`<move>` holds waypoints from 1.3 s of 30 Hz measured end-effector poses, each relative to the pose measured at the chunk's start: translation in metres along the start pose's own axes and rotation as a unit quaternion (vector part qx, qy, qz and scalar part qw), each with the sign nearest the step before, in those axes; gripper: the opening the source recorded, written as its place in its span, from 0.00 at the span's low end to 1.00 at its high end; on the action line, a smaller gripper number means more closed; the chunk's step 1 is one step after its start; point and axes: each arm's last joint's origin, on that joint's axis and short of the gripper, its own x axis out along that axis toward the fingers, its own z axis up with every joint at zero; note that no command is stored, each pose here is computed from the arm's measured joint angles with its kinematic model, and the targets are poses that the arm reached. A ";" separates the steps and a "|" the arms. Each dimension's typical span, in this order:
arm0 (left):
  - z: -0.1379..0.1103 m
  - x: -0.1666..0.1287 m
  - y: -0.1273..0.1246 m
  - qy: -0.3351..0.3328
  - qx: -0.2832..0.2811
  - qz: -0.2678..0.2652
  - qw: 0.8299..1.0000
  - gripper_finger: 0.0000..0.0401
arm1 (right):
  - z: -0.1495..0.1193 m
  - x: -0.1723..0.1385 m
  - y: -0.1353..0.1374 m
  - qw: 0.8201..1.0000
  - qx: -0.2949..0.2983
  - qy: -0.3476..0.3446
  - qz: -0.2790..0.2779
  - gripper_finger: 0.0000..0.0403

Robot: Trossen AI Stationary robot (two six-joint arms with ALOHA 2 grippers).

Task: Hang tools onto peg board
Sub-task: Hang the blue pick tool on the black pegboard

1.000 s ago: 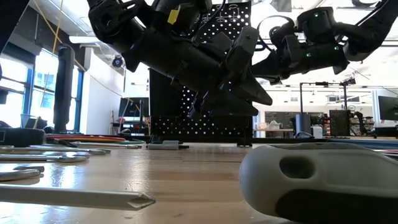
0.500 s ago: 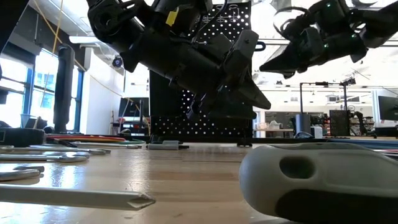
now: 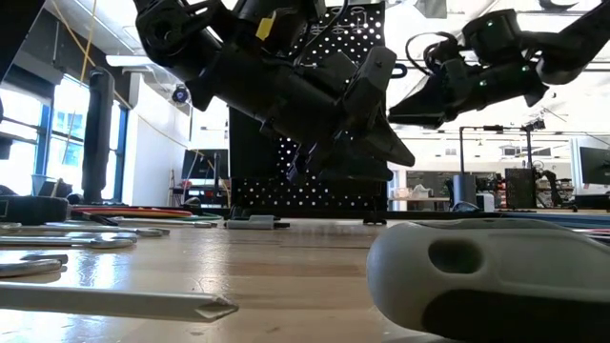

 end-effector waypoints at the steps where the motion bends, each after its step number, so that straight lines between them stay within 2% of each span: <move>1: 0.000 0.000 0.000 0.000 0.000 0.000 1.000 0.41 | -0.001 0.002 -0.001 1.000 -0.002 -0.002 -0.003 0.53; 5: 0.000 0.000 0.000 0.000 -0.002 0.000 1.000 0.41 | -0.002 0.008 -0.003 1.000 -0.011 -0.010 -0.017 0.50; 8: 0.000 0.000 0.000 0.000 -0.004 0.000 1.000 0.41 | -0.004 0.012 -0.003 1.000 -0.010 -0.019 0.003 0.46; 13: 0.000 0.000 0.000 0.000 -0.004 0.000 1.000 0.41 | -0.008 0.015 -0.005 1.000 -0.009 -0.012 0.002 0.39; 29: 0.001 0.000 0.001 -0.001 -0.009 0.000 1.000 0.41 | -0.005 0.032 -0.010 1.000 -0.002 -0.024 0.003 0.29; 33: 0.000 0.000 0.001 -0.001 -0.010 0.000 1.000 0.41 | -0.001 0.037 -0.012 1.000 -0.002 -0.024 0.003 0.21; 39: 0.000 0.000 0.001 0.000 -0.014 0.000 1.000 0.41 | -0.002 0.035 -0.017 1.000 0.001 -0.014 -0.007 0.04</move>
